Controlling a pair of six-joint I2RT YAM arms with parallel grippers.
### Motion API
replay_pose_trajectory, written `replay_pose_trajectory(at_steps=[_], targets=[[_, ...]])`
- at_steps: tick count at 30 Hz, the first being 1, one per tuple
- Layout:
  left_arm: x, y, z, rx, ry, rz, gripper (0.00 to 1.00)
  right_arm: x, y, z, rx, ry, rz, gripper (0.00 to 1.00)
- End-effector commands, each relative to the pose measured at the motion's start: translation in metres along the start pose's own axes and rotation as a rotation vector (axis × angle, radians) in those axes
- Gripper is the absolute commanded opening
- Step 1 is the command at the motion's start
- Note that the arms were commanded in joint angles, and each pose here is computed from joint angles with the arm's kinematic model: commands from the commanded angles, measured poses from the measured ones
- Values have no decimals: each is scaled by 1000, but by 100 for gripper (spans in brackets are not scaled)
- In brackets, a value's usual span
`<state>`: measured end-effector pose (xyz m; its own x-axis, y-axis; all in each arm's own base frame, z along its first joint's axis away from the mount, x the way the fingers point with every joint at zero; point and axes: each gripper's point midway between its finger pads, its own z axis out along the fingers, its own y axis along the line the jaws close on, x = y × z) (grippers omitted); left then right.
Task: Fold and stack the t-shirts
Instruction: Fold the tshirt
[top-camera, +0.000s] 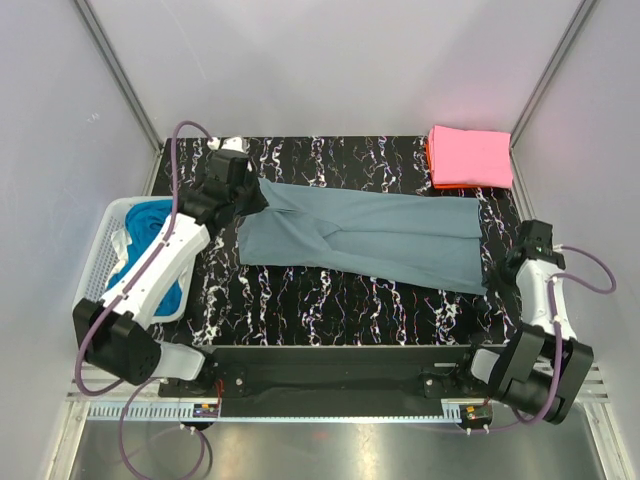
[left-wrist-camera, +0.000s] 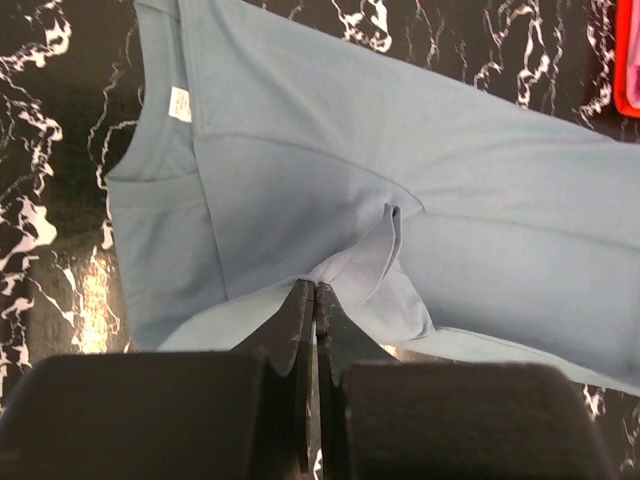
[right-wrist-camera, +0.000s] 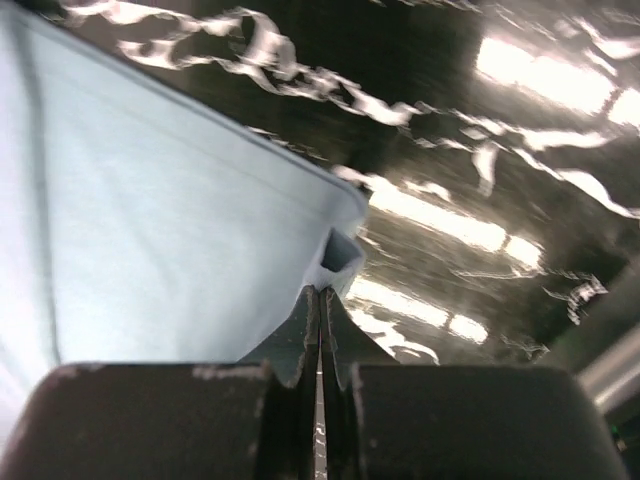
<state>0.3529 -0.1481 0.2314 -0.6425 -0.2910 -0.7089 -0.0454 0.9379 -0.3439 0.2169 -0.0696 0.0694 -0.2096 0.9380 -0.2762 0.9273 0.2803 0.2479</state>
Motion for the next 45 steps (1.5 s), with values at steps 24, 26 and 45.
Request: replay_pose_trajectory(at_steps=[24, 26, 45], targets=[[-55, 26, 84, -131, -48, 21, 0, -26, 126, 43, -136, 46, -274, 0], [-53, 27, 90, -138, -38, 30, 0, -26, 126, 48, -124, 50, -270, 0], [-64, 41, 102, -173, -61, 3, 0, -54, 120, 55, -20, -61, -288, 0]])
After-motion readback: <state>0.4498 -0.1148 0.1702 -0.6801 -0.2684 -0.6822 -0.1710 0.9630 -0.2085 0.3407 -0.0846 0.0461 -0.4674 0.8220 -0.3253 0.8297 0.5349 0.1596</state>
